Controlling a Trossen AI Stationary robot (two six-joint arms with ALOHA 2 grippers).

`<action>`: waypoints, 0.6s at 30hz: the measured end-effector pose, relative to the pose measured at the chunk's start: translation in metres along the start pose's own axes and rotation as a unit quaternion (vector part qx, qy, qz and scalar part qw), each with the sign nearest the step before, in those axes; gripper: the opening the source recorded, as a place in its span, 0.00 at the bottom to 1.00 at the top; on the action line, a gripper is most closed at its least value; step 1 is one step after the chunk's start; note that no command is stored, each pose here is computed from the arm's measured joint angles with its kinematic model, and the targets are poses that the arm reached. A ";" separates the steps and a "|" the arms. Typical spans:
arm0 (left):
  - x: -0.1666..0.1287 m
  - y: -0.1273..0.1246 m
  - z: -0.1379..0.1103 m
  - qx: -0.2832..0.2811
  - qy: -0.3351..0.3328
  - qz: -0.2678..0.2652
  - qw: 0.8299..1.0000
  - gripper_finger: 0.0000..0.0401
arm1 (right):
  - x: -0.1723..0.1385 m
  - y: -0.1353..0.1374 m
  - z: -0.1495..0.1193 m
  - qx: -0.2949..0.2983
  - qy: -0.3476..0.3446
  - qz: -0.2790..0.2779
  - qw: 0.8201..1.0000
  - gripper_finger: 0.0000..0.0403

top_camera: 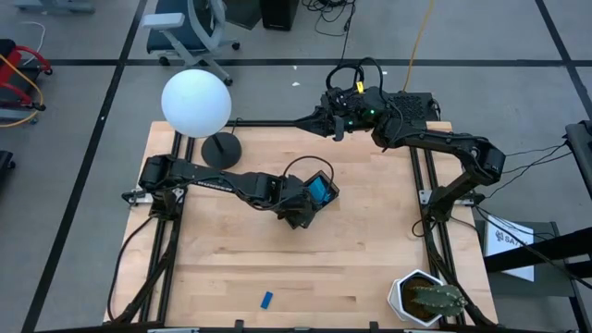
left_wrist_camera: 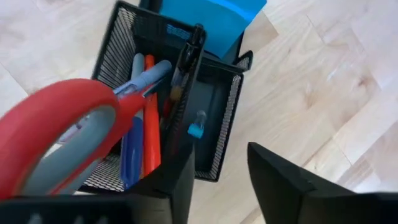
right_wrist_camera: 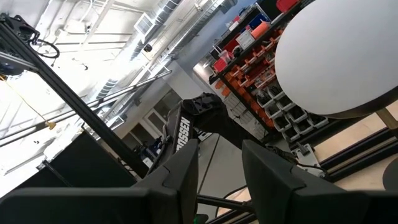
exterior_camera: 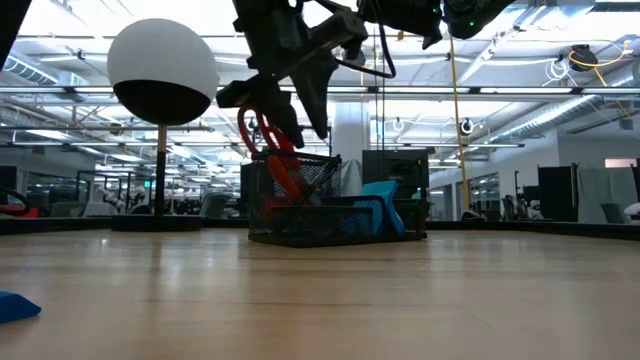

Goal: Pick and place office supplies into organizer
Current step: Put the blue eraser into the desk organizer

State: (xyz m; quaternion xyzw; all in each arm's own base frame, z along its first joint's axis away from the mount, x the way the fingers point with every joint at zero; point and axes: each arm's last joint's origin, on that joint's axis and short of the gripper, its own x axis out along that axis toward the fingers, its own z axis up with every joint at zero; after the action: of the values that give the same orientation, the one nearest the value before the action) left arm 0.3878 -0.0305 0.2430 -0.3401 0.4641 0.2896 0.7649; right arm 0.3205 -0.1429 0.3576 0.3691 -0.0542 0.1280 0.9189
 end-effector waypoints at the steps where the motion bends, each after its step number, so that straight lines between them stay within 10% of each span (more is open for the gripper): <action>1: 0.000 0.000 0.000 0.000 -0.004 0.003 1.000 0.40 | 0.000 0.000 0.000 0.000 0.000 0.000 1.000 0.29; 18: -0.004 -0.011 -0.019 0.052 0.041 -0.030 0.997 0.49 | 0.000 0.000 0.000 0.000 0.000 0.000 1.000 0.29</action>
State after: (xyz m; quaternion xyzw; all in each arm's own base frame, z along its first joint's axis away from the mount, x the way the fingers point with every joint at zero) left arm 0.3853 -0.0524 0.2428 -0.3249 0.4992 0.2275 0.7704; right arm 0.3205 -0.1429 0.3576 0.3690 -0.0543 0.1280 0.9190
